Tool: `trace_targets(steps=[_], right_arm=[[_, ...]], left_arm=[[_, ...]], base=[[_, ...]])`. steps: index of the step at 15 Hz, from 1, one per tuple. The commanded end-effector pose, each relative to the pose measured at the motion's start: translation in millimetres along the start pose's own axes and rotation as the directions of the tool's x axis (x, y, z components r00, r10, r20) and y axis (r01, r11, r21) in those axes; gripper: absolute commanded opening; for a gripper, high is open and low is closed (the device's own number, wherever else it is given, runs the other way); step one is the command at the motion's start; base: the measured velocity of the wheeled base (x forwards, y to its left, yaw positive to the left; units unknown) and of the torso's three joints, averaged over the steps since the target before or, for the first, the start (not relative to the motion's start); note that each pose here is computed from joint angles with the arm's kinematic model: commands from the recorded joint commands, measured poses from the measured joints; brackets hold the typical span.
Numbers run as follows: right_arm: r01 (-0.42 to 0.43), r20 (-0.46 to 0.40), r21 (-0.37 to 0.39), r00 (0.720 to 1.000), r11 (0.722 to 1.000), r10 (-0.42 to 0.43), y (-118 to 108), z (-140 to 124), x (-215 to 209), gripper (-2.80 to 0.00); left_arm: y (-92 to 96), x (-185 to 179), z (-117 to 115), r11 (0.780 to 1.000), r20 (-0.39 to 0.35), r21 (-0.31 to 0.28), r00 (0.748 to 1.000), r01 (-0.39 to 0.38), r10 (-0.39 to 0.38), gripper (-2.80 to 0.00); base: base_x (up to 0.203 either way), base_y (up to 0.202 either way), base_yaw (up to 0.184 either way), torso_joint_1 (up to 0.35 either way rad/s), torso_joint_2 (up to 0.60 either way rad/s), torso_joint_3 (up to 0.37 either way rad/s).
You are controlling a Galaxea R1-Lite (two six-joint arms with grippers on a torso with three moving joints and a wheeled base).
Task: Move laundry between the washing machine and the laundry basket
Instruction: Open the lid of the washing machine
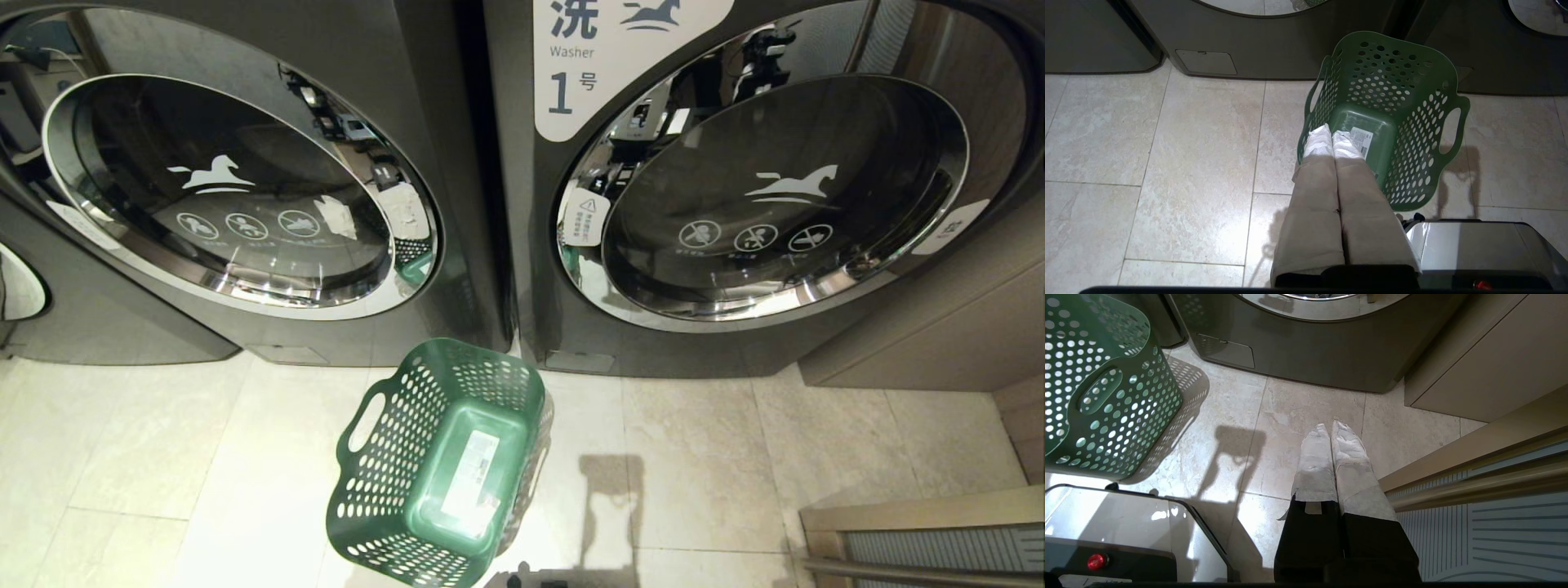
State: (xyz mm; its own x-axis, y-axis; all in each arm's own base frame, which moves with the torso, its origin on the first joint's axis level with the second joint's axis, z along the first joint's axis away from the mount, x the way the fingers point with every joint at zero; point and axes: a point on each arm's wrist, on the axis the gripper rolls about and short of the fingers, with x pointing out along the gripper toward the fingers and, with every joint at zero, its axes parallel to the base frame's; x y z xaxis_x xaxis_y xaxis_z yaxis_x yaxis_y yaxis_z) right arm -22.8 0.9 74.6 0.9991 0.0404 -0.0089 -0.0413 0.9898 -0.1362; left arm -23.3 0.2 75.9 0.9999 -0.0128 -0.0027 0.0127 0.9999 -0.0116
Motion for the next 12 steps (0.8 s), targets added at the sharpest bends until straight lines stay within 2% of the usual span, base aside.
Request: trace_targets(steps=[1,4,6,8,10,11,12], right_arm=[[-0.001,-0.002,-0.002,1.0,1.0,0.001,0.0,0.0,0.1,-2.8],[-0.001,-0.002,-0.002,1.0,1.0,0.001,0.0,0.0,0.1,-2.8],[-0.001,-0.002,-0.001,1.0,1.0,0.001,0.0,0.0,0.1,-2.8],[0.0,-0.002,0.005,1.0,1.0,0.0,0.0,0.0,0.1,-2.8],[-0.002,0.0,0.001,1.0,1.0,0.002,0.0,0.2,0.1,-2.8],[-0.001,0.002,0.007,1.0,1.0,0.001,0.0,0.4,0.1,-2.8],[-0.002,0.002,0.021,1.0,1.0,0.001,0.0,0.4,0.1,-2.8]], left_arm=[[0.0,-0.1,0.5,1.0,-0.002,0.002,1.0,0.002,-0.002,-2.8],[0.0,0.1,0.3,1.0,0.001,0.002,1.0,-0.002,0.002,-2.8],[-0.1,-1.6,6.7,1.0,0.027,0.029,1.0,-0.002,0.002,-2.8],[-0.6,-12.1,36.0,0.998,0.124,0.061,0.992,0.0,-0.008,-2.8],[-1.5,-27.0,79.3,0.996,0.206,0.083,0.978,0.013,-0.03,-2.8],[-2.1,-28.1,102.1,0.995,0.192,0.09,0.98,0.034,-0.05,-2.8],[-2.5,-20.0,116.7,0.994,0.131,0.092,0.989,0.059,-0.071,-2.8]], base=[[0.0,0.0,0.0,0.0,0.0,0.0],[0.0,0.0,0.0,0.0,0.0,0.0],[0.0,0.0,0.0,0.0,0.0,0.0],[0.0,0.0,0.0,0.0,0.0,0.0],[0.0,0.0,0.0,0.0,0.0,0.0],[0.0,0.0,0.0,0.0,0.0,0.0],[0.0,0.0,0.0,0.0,0.0,0.0]])
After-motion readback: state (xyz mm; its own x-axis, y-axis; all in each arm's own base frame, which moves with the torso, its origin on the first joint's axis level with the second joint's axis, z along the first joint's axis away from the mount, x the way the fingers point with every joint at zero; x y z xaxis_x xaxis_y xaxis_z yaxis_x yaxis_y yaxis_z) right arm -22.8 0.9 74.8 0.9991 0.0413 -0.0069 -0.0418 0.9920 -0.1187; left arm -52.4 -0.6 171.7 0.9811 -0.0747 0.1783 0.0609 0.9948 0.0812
